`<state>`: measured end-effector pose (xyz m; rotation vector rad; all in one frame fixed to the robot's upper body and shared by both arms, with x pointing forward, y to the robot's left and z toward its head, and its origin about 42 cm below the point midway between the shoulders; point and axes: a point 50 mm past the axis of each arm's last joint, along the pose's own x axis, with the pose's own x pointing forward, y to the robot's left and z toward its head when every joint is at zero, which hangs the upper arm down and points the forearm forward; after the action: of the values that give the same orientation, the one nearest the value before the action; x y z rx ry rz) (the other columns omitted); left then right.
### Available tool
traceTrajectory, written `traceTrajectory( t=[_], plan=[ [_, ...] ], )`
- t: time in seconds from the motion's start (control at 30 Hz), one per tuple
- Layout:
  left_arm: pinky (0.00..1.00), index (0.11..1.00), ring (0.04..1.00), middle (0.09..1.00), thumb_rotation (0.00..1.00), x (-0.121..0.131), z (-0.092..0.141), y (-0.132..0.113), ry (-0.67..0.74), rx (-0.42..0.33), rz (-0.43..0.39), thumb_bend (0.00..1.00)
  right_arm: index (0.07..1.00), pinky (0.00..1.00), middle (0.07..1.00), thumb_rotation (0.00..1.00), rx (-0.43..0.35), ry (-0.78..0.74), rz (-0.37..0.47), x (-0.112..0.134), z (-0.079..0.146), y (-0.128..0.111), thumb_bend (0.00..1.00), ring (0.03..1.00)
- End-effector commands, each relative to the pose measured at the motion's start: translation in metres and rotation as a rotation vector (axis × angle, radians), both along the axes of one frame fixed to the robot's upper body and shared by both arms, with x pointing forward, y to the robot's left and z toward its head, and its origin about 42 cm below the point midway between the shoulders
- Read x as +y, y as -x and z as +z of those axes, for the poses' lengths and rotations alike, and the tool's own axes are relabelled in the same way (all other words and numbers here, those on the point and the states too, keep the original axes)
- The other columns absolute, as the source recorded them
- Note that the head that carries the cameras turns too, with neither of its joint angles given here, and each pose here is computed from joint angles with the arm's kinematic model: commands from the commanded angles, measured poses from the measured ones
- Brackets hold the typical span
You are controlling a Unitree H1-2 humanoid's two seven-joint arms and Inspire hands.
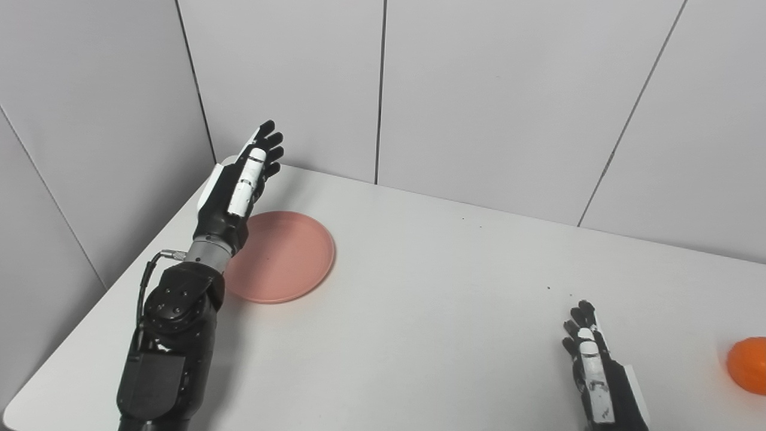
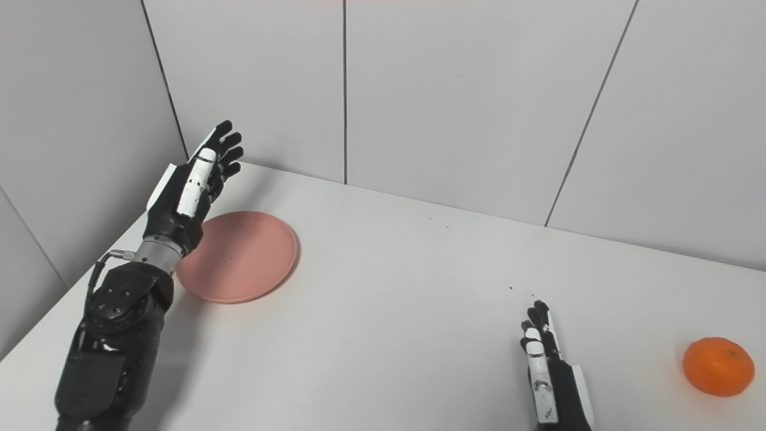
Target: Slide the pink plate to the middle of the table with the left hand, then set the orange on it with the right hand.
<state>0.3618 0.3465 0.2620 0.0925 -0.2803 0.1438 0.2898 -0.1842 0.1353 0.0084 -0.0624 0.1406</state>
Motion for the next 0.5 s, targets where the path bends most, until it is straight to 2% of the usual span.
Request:
traceTrajectory(
  t=[0.0,0.47],
  plan=[
    [0.93,0.927,0.937,0.943,1.0,0.009,0.026,-0.005,-0.012,-0.065,0.016,0.36,1.0,1.0,0.988,1.0,-0.074,-0.001,0.002,-0.001,0.01,-0.001,0.1,0.982],
    [0.96,0.943,0.952,0.952,1.0,0.065,0.022,-0.002,0.074,-0.029,0.078,0.32,0.996,1.0,0.987,1.0,-0.072,-0.007,-0.002,-0.002,0.008,-0.001,0.09,0.981]
  ],
)
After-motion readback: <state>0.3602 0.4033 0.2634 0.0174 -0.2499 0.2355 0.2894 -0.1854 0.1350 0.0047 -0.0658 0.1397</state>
